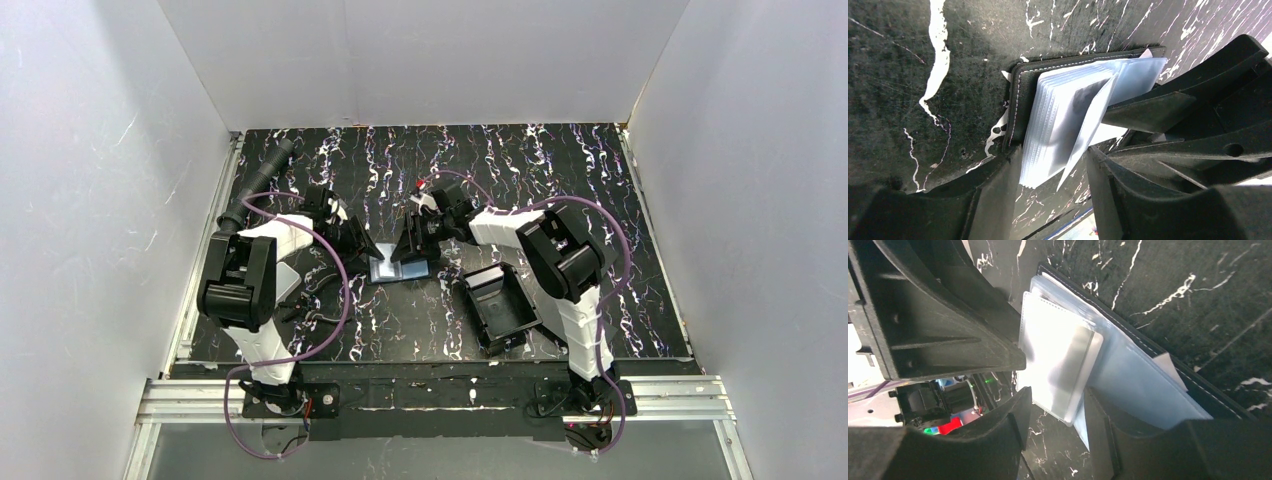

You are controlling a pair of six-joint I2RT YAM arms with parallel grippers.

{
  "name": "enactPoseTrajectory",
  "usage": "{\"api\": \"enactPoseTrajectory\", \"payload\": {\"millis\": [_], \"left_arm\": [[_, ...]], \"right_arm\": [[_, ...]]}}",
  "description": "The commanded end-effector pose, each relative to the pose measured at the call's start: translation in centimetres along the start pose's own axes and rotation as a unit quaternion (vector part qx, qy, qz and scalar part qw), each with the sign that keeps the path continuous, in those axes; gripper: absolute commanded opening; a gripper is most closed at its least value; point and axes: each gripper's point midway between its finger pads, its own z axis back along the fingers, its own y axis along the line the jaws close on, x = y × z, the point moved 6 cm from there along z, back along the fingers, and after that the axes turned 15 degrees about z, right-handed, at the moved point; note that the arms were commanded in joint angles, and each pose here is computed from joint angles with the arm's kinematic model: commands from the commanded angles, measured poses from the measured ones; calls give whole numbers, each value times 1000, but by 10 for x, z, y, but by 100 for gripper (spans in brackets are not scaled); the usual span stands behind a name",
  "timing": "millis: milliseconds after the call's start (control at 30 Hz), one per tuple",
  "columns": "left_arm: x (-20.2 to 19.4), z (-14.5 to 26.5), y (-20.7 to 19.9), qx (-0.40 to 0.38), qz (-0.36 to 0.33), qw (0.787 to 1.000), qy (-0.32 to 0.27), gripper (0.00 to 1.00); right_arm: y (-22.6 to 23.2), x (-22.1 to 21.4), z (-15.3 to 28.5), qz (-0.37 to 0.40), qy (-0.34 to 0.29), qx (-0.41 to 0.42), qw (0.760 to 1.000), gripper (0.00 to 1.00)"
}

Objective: Put the credit cards into the card holder
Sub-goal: Turn over the card holder at the center of the board.

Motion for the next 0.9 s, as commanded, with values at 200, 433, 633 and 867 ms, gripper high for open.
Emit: {"api": "enactPoseTrajectory", "payload": {"millis": [200,433,633,867], "left_arm": [[-10,-2,7,-5,6,1000,4,50],[-8,25,-7,0,-38,999,-33,63],[-15,60,-21,-6,-80,994,-72,73],[-51,104,-49,-73,-146,982,-95,80]], "right_arm": [[26,14,-8,2,-35,55,998,51],[17,13,21,38,-3,-33,999,53],[50,30,99,113,18,-181,977,66],[75,-16,212,15,-8,-406,914,86]]}}
